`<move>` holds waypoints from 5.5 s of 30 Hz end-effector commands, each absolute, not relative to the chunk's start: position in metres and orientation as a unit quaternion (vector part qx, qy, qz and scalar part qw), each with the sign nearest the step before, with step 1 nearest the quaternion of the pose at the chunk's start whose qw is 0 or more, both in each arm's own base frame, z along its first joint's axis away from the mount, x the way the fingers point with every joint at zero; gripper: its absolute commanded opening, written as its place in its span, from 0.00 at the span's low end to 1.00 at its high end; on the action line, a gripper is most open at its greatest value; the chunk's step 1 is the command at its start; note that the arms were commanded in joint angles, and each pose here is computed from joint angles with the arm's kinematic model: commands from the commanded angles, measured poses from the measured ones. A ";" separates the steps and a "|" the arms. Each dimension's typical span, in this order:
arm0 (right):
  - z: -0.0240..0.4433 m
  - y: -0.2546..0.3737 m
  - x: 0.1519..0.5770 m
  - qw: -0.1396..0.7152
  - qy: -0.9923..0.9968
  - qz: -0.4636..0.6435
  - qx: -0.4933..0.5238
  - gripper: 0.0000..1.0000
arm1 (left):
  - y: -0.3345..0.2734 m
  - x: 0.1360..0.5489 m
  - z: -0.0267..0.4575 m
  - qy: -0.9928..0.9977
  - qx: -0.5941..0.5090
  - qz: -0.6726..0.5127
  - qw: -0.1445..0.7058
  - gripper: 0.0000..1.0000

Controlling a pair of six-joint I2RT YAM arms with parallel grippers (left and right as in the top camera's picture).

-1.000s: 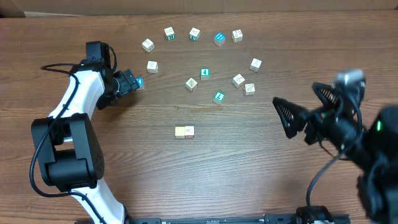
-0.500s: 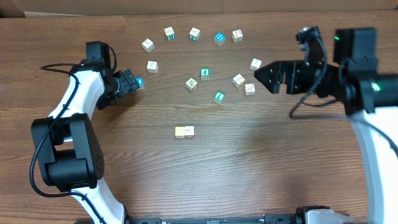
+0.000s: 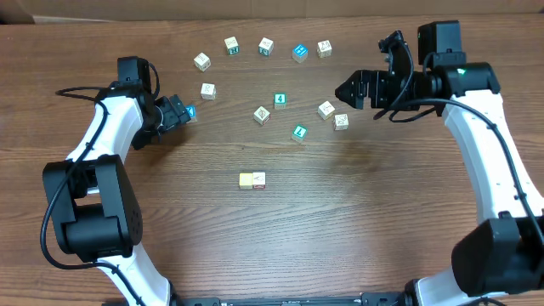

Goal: Form a horizontal line

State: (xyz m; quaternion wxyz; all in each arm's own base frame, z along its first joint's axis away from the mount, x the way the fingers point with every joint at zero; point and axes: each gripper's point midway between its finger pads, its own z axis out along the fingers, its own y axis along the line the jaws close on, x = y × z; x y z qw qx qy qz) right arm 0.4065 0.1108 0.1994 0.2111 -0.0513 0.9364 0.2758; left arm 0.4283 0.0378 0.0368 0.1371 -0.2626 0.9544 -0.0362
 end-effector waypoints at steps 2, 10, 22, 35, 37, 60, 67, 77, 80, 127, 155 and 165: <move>0.205 0.117 0.407 0.204 0.933 0.296 -0.036 1.00 | 0.037 0.433 0.037 0.955 -0.259 -0.034 0.141 1.00; 0.200 0.116 0.398 0.182 0.938 0.295 -0.029 1.00 | 0.037 0.433 0.037 0.955 -0.259 -0.034 0.141 1.00; 0.201 0.116 0.400 0.187 0.937 0.295 -0.031 0.96 | 0.037 0.433 0.037 0.955 -0.259 -0.034 0.141 1.00; 0.201 0.116 0.401 0.189 0.937 0.293 -0.031 0.76 | 0.037 0.433 0.037 0.955 -0.259 -0.034 0.141 1.00; 0.200 0.116 0.401 0.188 0.937 0.293 -0.031 0.76 | 0.037 0.433 0.037 0.955 -0.259 -0.034 0.141 1.00; 0.196 0.114 0.402 0.186 0.940 0.285 -0.030 0.77 | 0.037 0.433 0.037 0.955 -0.259 -0.034 0.141 0.99; 0.196 0.114 0.402 0.186 0.940 0.285 -0.031 0.77 | 0.037 0.433 0.037 0.955 -0.259 -0.034 0.141 1.00; 0.195 0.125 0.399 0.189 0.938 0.283 -0.062 0.77 | 0.037 0.433 0.037 0.955 -0.259 -0.034 0.141 1.00; 0.195 0.130 0.399 0.192 0.939 0.277 -0.069 0.77 | 0.037 0.433 0.037 0.955 -0.259 -0.034 0.141 1.00; 0.155 0.128 0.421 0.178 0.951 0.245 -0.060 1.00 | 0.037 0.433 0.037 0.955 -0.259 -0.034 0.141 1.00; 0.089 0.122 0.440 0.172 0.984 0.044 -0.032 0.68 | 0.037 0.433 0.037 0.955 -0.259 -0.034 0.141 1.00; 0.057 0.117 0.439 0.142 0.989 0.022 -0.030 0.66 | 0.037 0.433 0.037 0.955 -0.259 -0.034 0.141 1.00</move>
